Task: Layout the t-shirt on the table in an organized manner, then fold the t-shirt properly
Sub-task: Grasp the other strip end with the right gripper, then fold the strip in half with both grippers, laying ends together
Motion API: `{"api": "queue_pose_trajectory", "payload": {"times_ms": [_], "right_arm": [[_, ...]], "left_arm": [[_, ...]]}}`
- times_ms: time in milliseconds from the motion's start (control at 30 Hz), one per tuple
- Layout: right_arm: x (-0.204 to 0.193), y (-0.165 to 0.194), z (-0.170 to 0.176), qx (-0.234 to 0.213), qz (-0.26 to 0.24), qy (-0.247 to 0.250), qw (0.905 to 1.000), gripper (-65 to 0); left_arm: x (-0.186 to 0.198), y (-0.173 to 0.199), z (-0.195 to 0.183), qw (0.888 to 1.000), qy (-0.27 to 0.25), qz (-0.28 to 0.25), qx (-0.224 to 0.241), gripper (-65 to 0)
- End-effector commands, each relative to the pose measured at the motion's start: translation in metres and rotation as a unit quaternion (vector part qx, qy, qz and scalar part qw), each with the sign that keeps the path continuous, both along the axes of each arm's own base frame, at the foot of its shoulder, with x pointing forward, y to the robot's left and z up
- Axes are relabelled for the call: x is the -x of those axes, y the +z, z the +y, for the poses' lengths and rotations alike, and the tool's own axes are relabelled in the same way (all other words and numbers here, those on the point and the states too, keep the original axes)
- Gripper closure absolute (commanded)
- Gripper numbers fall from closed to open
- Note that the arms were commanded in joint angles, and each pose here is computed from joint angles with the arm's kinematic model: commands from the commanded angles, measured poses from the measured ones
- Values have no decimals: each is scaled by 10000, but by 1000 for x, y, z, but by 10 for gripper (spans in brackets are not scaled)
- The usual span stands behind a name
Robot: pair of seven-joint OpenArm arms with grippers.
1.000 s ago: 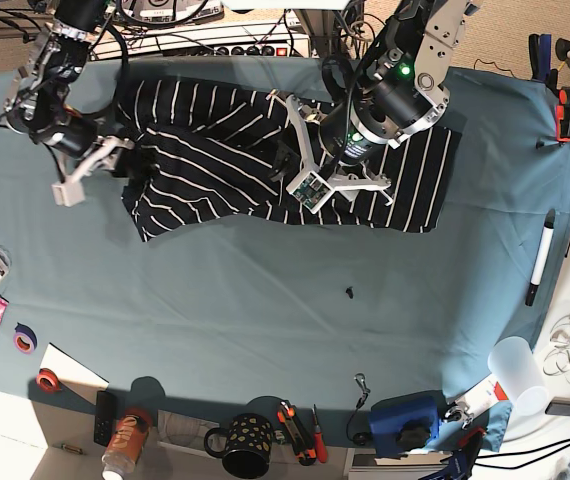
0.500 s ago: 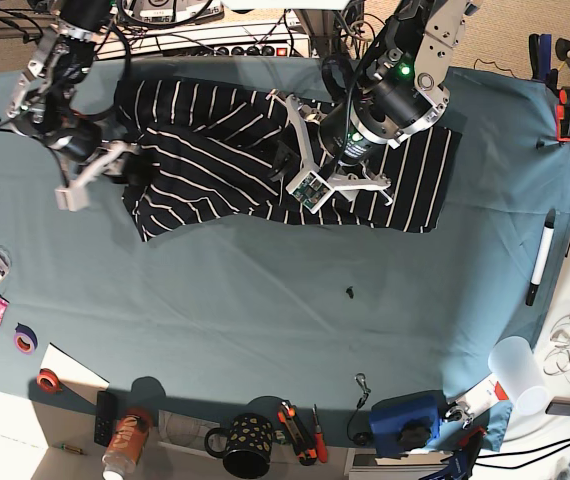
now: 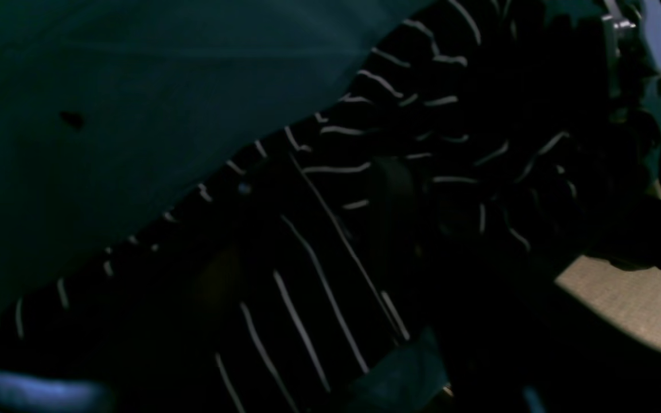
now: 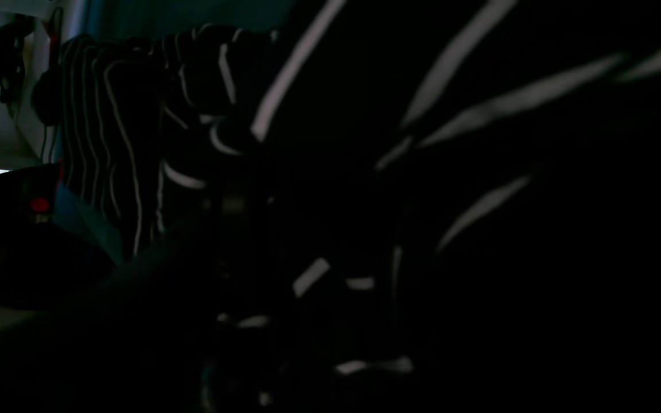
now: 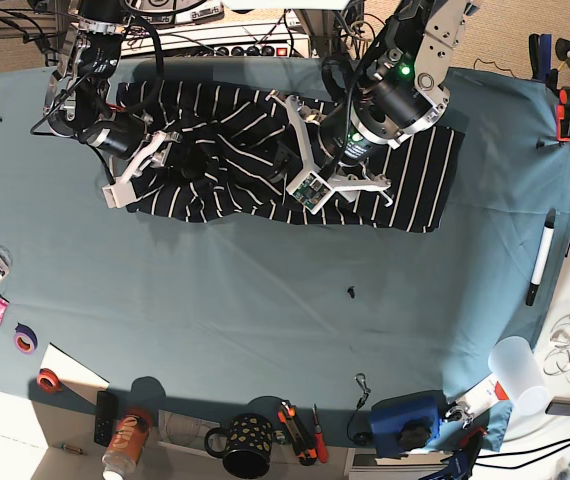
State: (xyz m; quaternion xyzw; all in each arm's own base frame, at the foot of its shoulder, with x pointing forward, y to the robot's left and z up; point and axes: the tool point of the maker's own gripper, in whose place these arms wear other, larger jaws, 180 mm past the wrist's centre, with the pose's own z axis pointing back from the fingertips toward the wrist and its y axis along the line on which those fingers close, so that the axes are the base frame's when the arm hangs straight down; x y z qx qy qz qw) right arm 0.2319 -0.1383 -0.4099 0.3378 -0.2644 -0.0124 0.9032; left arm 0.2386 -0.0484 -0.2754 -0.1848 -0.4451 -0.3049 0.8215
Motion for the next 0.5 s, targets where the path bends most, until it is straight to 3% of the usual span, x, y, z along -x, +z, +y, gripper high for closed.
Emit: {"api": "queue_pose_trajectory", "payload": {"times_ms": [0,100,167,333,400,467], "right_arm": [[55,-41,-5,657,1281,564,9880,-244],[55,-41,-6,673,1271,576,9879,-71],[55,-40,-6,714,1177,690,9881,0],[40,-24,-13,1157,654,871,9873,0],[25,-12,-23,1619,271,789,9833,0],[8,0,-38,2214,-129,666,9728,0]], "left_arm": [[-3,12,-3,9997,-5,-178,169,-240],[-3,12,-3,9997,-3,-178,169,-240],[-3,12,-3,9997,-5,-176,169,-240],[-3,11,-3,9997,-3,-173,167,-240],[-3,11,-3,9997,-1,-171,166,-240],[-3,11,-3,9997,-2,-170,168,-240]]}}
